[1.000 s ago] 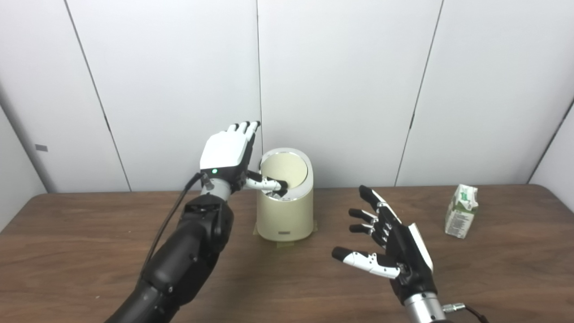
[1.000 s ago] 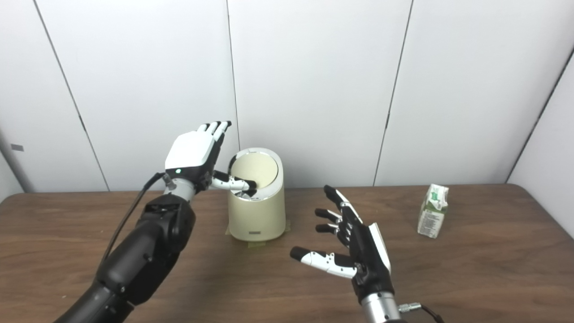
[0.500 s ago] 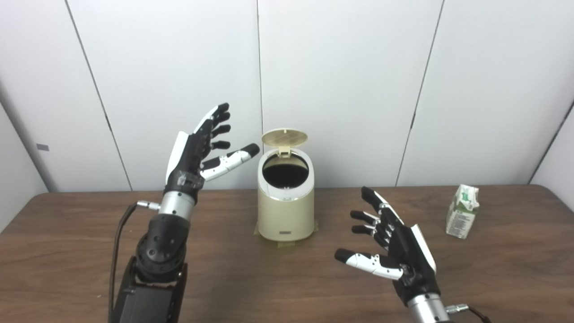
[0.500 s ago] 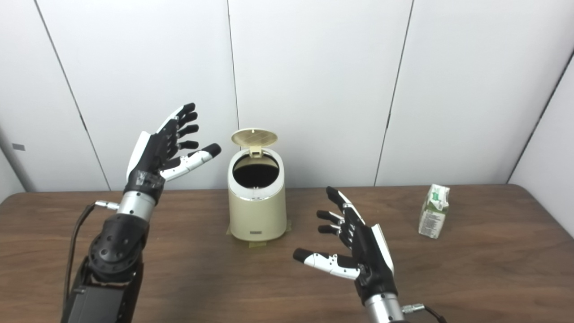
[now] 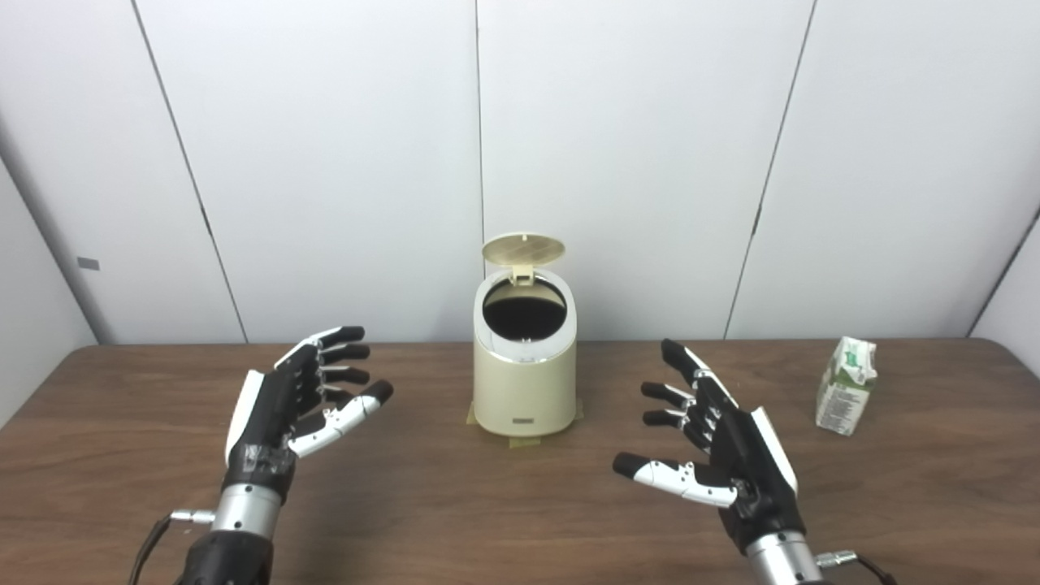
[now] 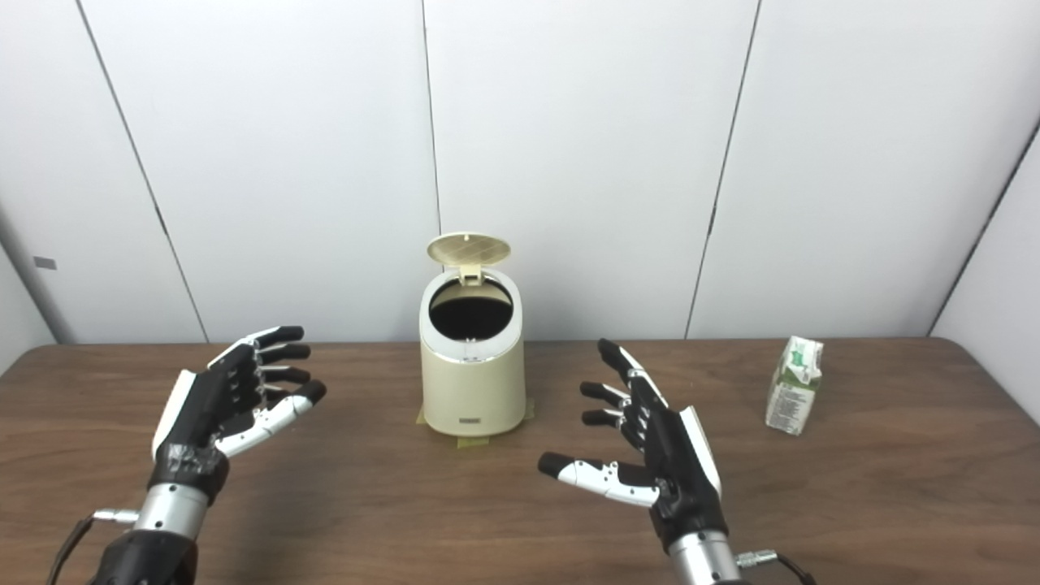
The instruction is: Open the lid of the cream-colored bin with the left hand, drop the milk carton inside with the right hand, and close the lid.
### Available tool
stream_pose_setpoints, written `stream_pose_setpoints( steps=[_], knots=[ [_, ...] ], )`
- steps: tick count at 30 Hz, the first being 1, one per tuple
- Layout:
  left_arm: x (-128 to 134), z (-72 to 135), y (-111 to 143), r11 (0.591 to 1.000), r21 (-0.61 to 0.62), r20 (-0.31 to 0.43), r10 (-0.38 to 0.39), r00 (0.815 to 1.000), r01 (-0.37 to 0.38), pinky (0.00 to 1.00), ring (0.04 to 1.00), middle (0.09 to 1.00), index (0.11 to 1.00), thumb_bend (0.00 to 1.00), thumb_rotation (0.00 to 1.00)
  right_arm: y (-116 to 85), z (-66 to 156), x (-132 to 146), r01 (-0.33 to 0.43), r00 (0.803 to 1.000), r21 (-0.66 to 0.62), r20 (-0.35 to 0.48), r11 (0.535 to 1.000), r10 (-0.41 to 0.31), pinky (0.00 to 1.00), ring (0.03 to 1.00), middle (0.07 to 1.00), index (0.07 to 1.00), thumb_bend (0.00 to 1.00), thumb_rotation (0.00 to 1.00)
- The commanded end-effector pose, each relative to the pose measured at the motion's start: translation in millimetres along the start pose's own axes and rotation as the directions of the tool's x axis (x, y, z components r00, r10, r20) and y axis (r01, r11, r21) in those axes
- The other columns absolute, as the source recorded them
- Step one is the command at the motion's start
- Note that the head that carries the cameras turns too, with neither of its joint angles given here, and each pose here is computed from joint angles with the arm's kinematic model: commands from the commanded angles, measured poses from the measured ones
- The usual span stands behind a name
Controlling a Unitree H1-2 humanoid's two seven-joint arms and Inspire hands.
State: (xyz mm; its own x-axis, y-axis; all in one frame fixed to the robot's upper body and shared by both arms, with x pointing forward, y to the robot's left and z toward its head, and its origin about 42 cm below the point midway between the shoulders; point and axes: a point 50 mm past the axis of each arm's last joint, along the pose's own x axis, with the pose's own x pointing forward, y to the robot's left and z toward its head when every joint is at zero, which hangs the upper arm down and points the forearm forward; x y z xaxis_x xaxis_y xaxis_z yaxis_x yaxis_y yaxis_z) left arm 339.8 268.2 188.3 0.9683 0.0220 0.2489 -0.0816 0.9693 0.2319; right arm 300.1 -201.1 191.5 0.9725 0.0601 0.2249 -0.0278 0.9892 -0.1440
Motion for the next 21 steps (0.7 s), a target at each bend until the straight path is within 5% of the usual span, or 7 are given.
stream_pose_setpoints(
  steps=[1,9,14,21],
  knots=[
    [0,10,0,0.999,-0.012,0.083,0.043,0.996,-0.042,0.53,0.621,0.708,0.740,0.68,0.16,-4,12,6,-0.015,0.998,0.004,0.062,1.000,0.014,0.67,0.796,0.942,0.911,0.75,0.17],
    [-20,-7,-16,0.998,-0.041,0.087,0.042,0.995,-0.039,0.53,0.591,0.665,0.711,0.72,0.13,-31,3,10,-0.001,0.996,-0.033,0.085,0.999,0.004,0.69,0.805,0.904,0.906,0.81,0.25],
    [-24,-9,-14,0.999,-0.031,0.079,0.041,0.996,-0.039,0.50,0.584,0.670,0.726,0.72,0.09,-77,2,30,0.025,0.993,-0.183,0.118,0.983,-0.004,0.72,0.805,0.909,0.903,0.82,0.25],
    [-24,-10,-6,0.999,-0.041,0.058,0.031,0.998,-0.029,0.57,0.630,0.705,0.748,0.68,0.06,-126,55,58,0.111,0.981,-0.340,0.189,0.934,-0.048,0.66,0.786,0.924,0.889,0.79,0.17]
  ],
)
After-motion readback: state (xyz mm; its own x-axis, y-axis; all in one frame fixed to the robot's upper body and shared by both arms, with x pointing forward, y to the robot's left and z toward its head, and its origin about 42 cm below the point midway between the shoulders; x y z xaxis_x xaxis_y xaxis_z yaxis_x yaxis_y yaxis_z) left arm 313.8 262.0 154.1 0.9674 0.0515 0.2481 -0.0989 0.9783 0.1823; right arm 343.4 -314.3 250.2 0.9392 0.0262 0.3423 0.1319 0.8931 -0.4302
